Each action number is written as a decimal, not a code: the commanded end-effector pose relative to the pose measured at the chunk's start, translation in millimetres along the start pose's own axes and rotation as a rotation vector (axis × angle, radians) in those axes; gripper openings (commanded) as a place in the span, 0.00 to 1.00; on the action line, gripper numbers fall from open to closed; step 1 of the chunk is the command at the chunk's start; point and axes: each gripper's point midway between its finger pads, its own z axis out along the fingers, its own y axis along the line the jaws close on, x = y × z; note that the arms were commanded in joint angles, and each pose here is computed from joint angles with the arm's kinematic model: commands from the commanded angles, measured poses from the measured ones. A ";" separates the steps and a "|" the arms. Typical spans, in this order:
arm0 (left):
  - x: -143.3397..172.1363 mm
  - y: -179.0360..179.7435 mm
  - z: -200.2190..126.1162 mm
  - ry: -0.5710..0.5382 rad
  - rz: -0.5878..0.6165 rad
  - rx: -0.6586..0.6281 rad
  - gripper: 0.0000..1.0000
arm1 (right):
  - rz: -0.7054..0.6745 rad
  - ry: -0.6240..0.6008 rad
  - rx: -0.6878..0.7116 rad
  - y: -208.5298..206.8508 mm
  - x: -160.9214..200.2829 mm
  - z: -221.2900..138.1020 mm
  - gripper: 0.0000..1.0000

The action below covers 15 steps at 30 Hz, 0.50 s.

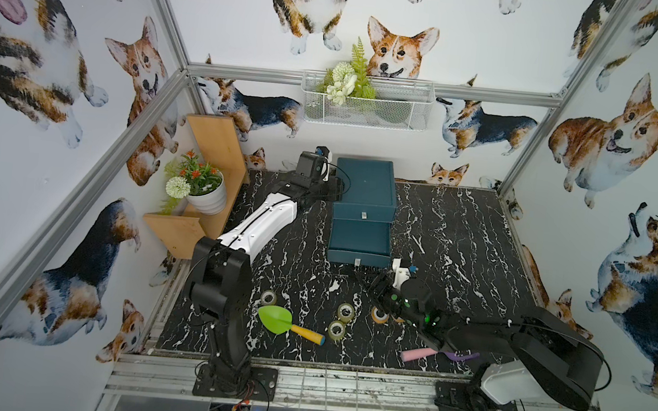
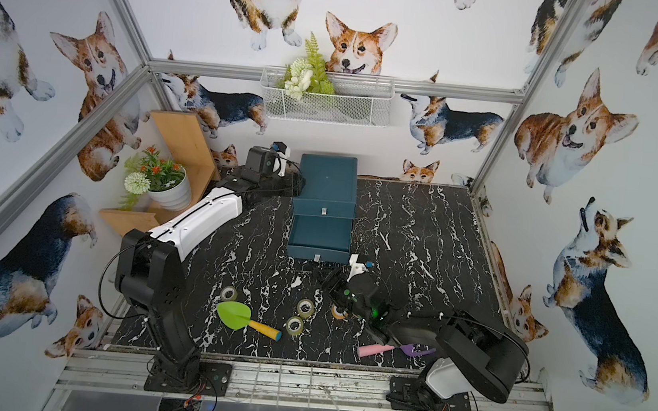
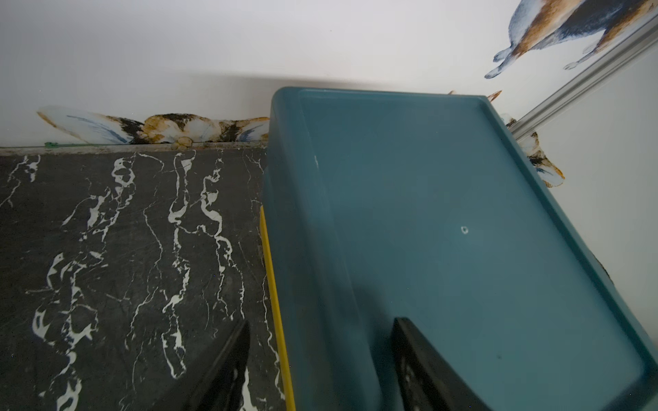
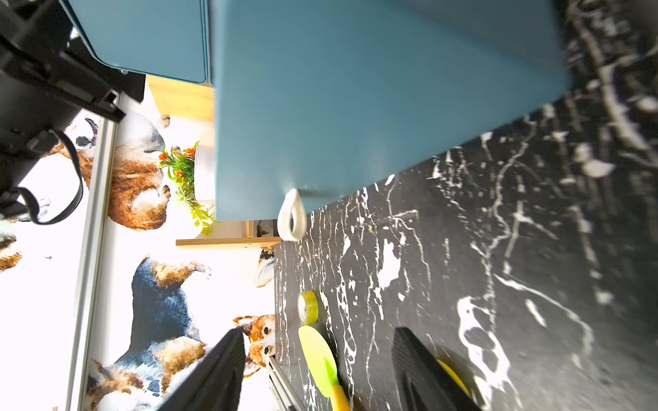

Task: Place the transparent tape into the drawer according to color
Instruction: Pick up the tape from the center of the board.

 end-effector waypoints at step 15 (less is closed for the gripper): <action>38.1 -8.0 -131.3 -0.084 -0.078 0.006 1.00 | -0.508 -0.068 0.296 -5.3 -36.7 -71.7 0.69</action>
